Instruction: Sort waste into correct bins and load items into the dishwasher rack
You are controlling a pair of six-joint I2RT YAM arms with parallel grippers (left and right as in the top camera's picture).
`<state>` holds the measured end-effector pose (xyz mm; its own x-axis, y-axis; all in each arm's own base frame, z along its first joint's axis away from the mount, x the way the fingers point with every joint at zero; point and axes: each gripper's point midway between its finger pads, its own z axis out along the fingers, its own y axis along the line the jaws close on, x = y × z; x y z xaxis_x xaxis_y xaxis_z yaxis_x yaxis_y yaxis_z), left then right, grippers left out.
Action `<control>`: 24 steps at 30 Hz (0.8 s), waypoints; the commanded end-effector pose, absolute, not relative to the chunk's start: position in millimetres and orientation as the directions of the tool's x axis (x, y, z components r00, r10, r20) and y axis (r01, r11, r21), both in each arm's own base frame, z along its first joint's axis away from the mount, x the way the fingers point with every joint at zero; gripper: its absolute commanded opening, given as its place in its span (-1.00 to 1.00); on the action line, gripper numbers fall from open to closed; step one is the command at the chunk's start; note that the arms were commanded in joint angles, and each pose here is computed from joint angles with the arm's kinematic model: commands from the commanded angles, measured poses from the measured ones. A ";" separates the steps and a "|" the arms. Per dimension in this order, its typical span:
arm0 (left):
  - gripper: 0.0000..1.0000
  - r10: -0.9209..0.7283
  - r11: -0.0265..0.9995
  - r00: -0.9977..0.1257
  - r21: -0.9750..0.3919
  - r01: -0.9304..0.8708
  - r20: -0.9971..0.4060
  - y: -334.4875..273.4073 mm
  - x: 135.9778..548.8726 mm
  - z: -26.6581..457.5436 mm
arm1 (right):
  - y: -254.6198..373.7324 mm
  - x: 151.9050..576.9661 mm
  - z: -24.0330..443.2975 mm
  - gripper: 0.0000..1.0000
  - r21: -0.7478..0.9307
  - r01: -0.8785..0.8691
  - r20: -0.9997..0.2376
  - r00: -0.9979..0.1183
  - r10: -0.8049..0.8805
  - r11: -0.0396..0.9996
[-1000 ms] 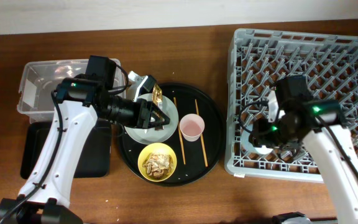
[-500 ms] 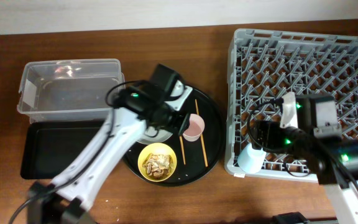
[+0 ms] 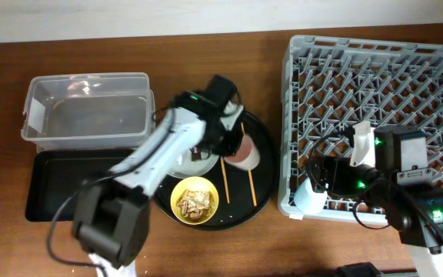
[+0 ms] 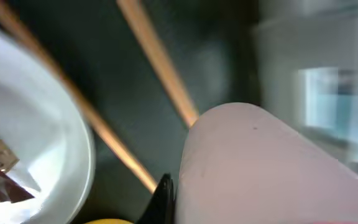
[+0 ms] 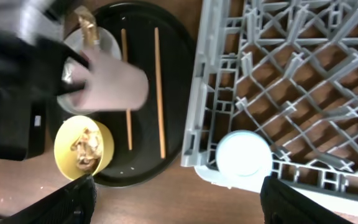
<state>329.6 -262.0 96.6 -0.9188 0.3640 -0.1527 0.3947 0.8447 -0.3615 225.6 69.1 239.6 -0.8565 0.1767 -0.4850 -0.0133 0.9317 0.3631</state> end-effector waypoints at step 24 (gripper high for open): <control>-0.24 0.289 -0.049 -0.877 -0.921 0.387 -0.384 -274.3 291.5 307.4 | 210.7 256.7 355.2 0.03 0.510 -0.808 -0.838 -0.544 -0.038 0.296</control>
<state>287.8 -273.5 315.1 -0.8830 0.2857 -0.3725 0.3572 -0.1060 -0.9280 265.9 217.4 341.3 -0.5782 -0.0498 -0.8144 -0.7858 0.3028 0.5394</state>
